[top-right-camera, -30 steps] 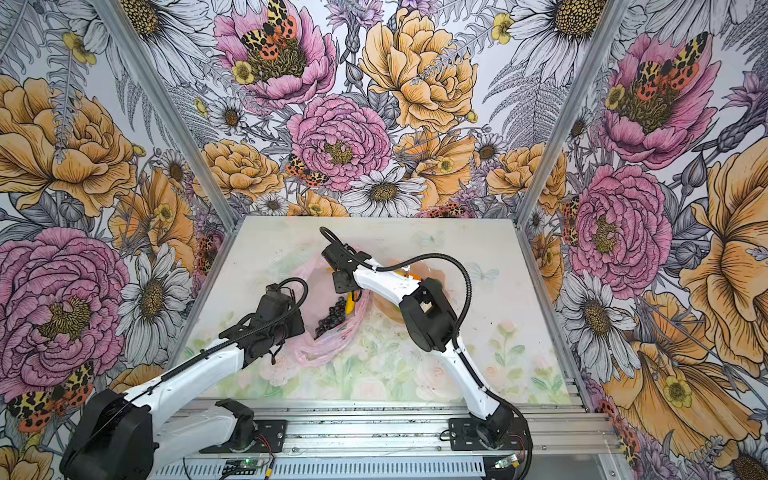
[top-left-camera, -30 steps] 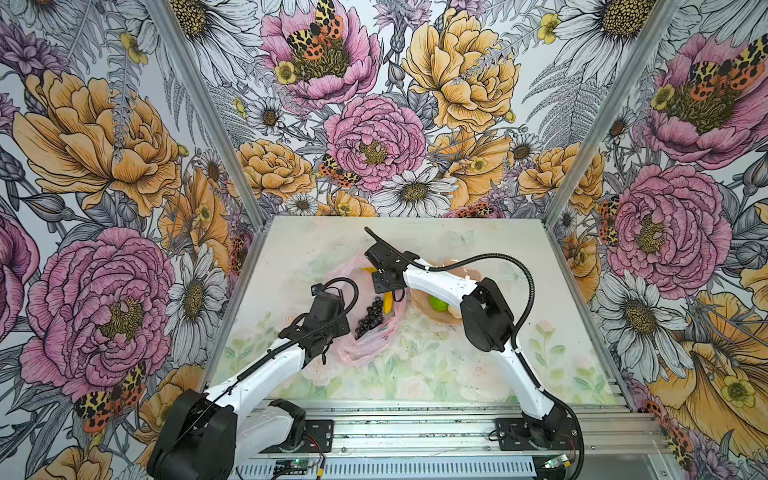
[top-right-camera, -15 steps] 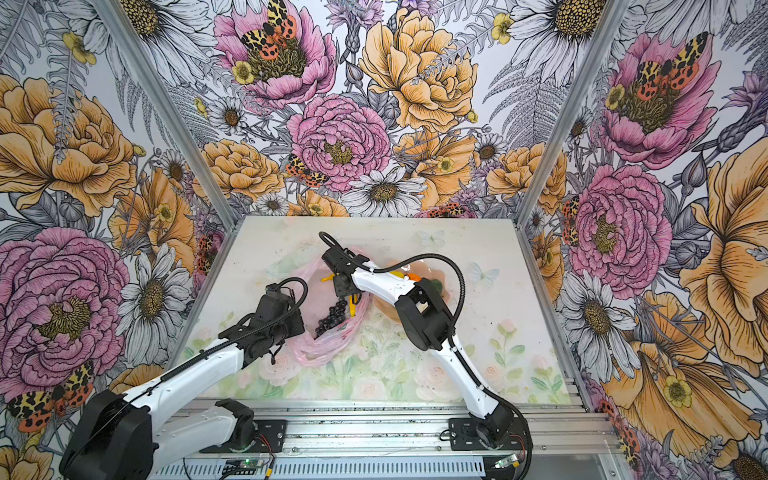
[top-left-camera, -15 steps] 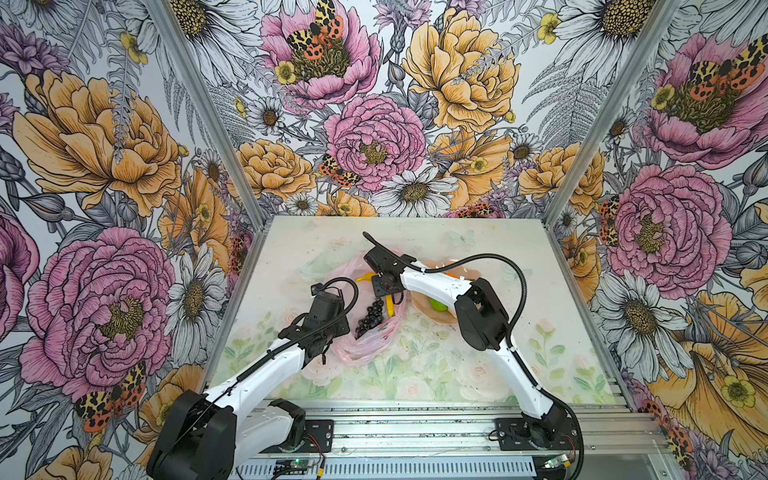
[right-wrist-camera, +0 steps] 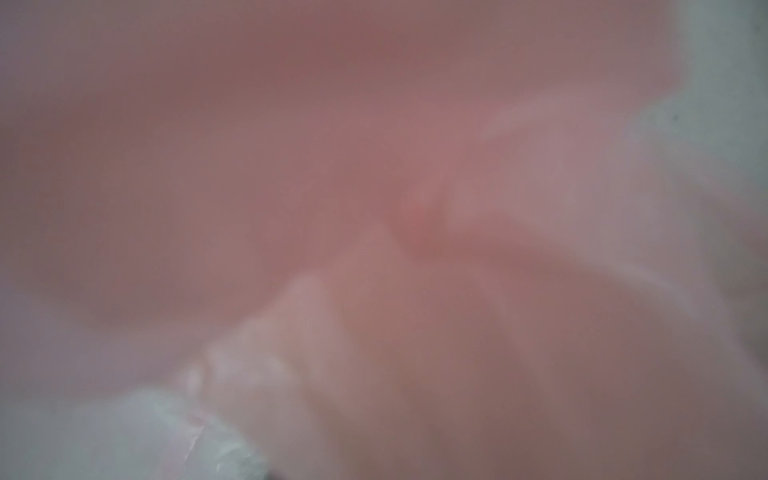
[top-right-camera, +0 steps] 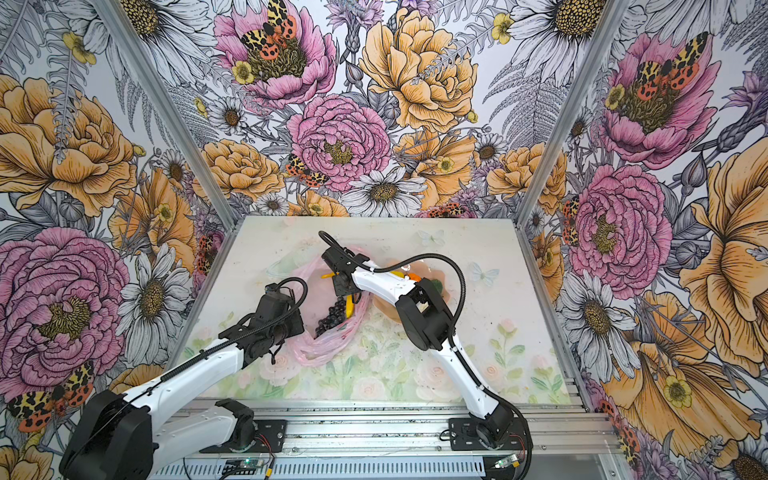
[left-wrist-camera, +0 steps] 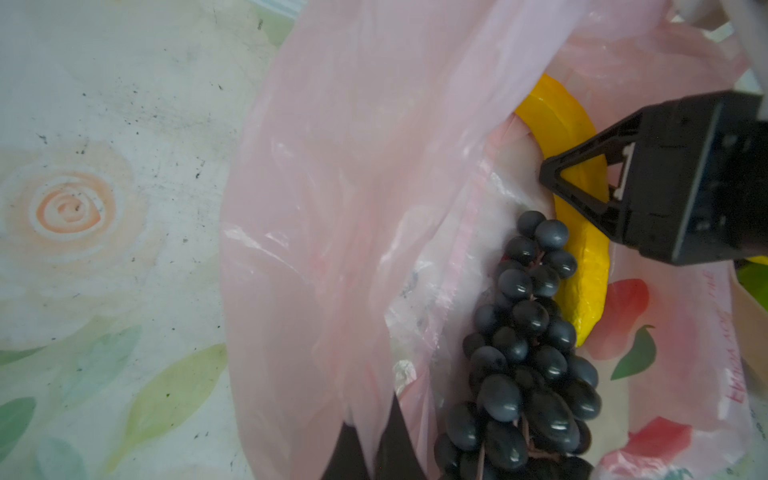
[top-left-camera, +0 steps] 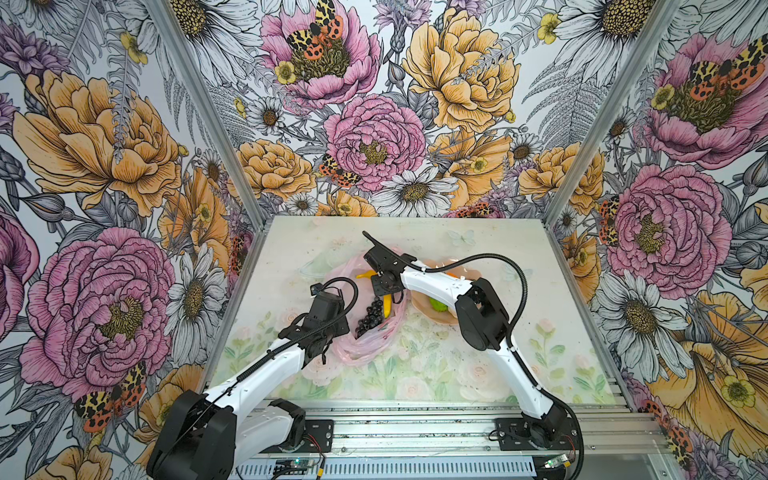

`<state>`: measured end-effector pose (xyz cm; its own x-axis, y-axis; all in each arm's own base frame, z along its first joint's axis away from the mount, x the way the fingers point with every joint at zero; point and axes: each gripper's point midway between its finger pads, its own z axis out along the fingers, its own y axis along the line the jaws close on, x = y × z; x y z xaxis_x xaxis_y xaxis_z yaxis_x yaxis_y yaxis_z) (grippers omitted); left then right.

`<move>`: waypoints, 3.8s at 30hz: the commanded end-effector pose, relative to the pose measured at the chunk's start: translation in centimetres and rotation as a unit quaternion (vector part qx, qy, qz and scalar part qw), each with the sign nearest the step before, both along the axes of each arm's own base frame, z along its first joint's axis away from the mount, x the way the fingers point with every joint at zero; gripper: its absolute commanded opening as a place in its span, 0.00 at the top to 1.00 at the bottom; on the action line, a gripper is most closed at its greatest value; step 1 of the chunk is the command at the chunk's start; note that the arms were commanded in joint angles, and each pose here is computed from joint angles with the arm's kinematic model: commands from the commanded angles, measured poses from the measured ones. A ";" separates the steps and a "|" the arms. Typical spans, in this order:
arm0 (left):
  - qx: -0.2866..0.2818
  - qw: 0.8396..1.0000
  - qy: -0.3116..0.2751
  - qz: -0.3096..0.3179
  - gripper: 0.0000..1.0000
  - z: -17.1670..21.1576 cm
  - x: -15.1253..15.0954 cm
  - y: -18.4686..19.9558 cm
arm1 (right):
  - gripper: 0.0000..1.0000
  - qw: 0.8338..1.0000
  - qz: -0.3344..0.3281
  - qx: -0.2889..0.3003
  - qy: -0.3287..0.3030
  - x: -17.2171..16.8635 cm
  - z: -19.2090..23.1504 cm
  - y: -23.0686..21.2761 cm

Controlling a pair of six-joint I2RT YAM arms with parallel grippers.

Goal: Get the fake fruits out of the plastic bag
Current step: 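Lower the right gripper into the bag and close it on the banana, then lift the banana out of the bag and carry it over the bowl, then lower the banana into the bowl with the right gripper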

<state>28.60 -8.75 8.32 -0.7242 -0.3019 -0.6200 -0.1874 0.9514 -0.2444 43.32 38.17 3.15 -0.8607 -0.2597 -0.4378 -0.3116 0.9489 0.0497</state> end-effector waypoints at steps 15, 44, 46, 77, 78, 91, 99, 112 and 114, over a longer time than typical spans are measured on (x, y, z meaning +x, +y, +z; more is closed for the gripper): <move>0.010 0.998 -0.046 0.038 0.99 2.4 1.6 2.9 | 0.84 0.995 0.072 0.055 -0.037 -4.0 9.6 1.9; -0.004 0.998 -0.031 0.047 0.99 0.6 2.1 3.6 | 0.87 0.983 0.112 -0.009 -0.146 -7.9 19.1 -10.2; -0.004 0.998 -0.030 0.045 0.99 0.6 2.1 3.5 | 0.86 0.983 0.098 -0.011 -0.154 -7.3 20.0 -12.5; -0.001 0.998 -0.035 0.043 0.99 0.7 2.0 3.3 | 0.89 0.992 0.100 -0.044 -0.068 0.7 12.5 -25.5; -0.001 0.999 -0.035 0.042 0.99 0.7 2.0 3.3 | 0.89 0.991 0.104 -0.047 -0.065 0.8 12.2 -25.5; 0.001 0.999 -0.031 0.039 0.99 0.6 2.0 3.1 | 0.89 0.986 0.140 -0.068 -0.057 2.9 10.2 -25.5; 0.001 0.999 -0.029 0.038 0.99 0.5 2.1 3.0 | 0.84 0.983 0.160 -0.071 -0.060 3.3 10.3 -25.9; 0.017 0.998 -0.028 0.045 0.99 0.5 2.2 3.3 | 0.85 0.979 0.181 -0.088 -0.037 4.5 8.4 -26.0; 0.019 0.998 -0.027 0.044 0.99 0.4 2.2 3.2 | 0.85 0.978 0.185 -0.086 -0.035 4.5 8.4 -25.7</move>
<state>30.33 -5.49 8.37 -0.6733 -0.3548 -0.6487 -0.2650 0.9348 -0.2363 47.25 12.03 10.74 -0.6856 -0.6081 -0.4003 -0.6132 0.7787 -0.1327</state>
